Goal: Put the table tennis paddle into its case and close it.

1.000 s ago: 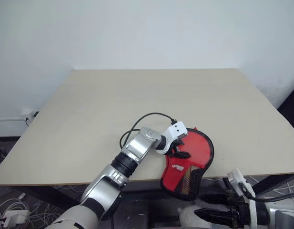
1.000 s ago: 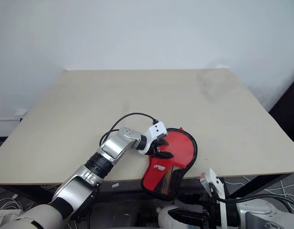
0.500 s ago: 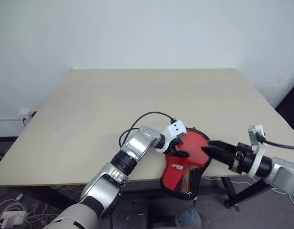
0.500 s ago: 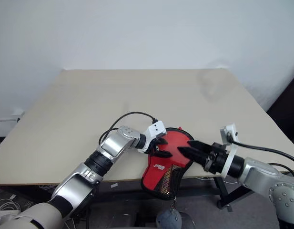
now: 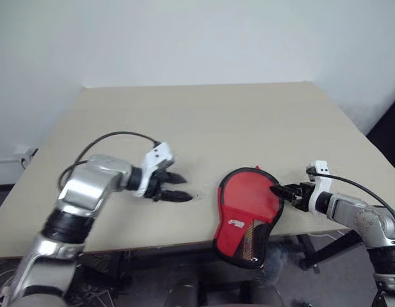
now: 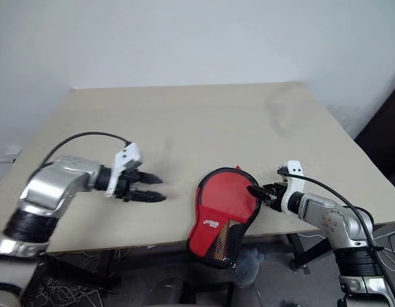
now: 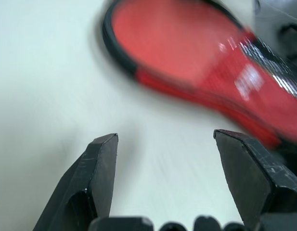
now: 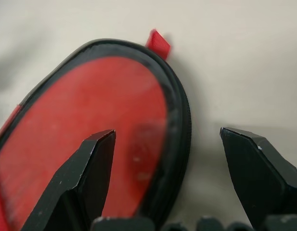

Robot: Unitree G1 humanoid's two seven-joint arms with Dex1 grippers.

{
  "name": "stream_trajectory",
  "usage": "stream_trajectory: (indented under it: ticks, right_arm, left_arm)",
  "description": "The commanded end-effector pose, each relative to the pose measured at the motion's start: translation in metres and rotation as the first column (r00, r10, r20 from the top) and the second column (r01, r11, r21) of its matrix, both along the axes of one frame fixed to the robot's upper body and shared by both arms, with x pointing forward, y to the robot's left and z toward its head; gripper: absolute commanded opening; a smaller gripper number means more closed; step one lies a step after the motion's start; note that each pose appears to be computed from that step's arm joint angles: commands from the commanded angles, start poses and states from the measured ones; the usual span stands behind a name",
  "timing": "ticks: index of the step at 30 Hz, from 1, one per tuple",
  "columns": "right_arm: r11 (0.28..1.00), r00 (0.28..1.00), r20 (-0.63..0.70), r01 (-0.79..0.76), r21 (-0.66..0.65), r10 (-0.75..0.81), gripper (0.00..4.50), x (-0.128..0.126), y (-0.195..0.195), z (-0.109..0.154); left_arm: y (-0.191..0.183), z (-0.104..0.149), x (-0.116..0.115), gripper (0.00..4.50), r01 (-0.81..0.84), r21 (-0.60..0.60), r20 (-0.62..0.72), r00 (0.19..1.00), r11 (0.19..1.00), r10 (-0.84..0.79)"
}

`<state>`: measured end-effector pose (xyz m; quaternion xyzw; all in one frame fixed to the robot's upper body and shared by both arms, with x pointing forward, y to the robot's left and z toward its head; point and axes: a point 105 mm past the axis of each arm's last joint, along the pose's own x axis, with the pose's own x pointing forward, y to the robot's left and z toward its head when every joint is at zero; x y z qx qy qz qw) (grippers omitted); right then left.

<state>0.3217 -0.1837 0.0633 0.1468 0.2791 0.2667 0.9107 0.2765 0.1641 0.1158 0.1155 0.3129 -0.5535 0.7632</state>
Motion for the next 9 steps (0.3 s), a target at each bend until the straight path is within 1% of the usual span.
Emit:
stream_trajectory:
  ticks: [1, 4, 5, 7, 9]
  right_arm:
    - [0.990, 0.982, 0.165, -0.109, 0.094, 0.092, 3.74, 0.008, 0.006, 0.039]
    - [0.972, 0.957, 0.245, -0.192, 0.137, 0.154, 3.74, 0.002, 0.006, 0.057]
    - [0.959, 0.941, 0.266, -0.249, 0.133, 0.207, 3.74, -0.005, 0.004, 0.066]
    - [0.937, 0.911, 0.296, -0.331, 0.110, 0.287, 3.74, -0.017, 0.002, 0.077]
    - [0.930, 0.893, 0.307, -0.363, 0.057, 0.329, 3.74, -0.020, 0.001, 0.077]
  left_arm:
    - [0.018, -0.005, -0.025, 3.40, 0.000, 0.034, -0.023, 1.000, 0.999, 0.001]
    - [0.029, -0.020, -0.042, 3.40, -0.023, 0.056, -0.070, 0.997, 0.998, 0.027]
    - [0.036, -0.032, -0.053, 3.40, -0.034, 0.083, -0.099, 0.994, 0.996, 0.042]
    - [0.044, -0.050, -0.070, 3.40, -0.040, 0.133, -0.135, 0.989, 0.990, 0.058]
    - [0.048, -0.060, -0.077, 3.40, -0.042, 0.160, -0.141, 0.988, 0.986, 0.065]
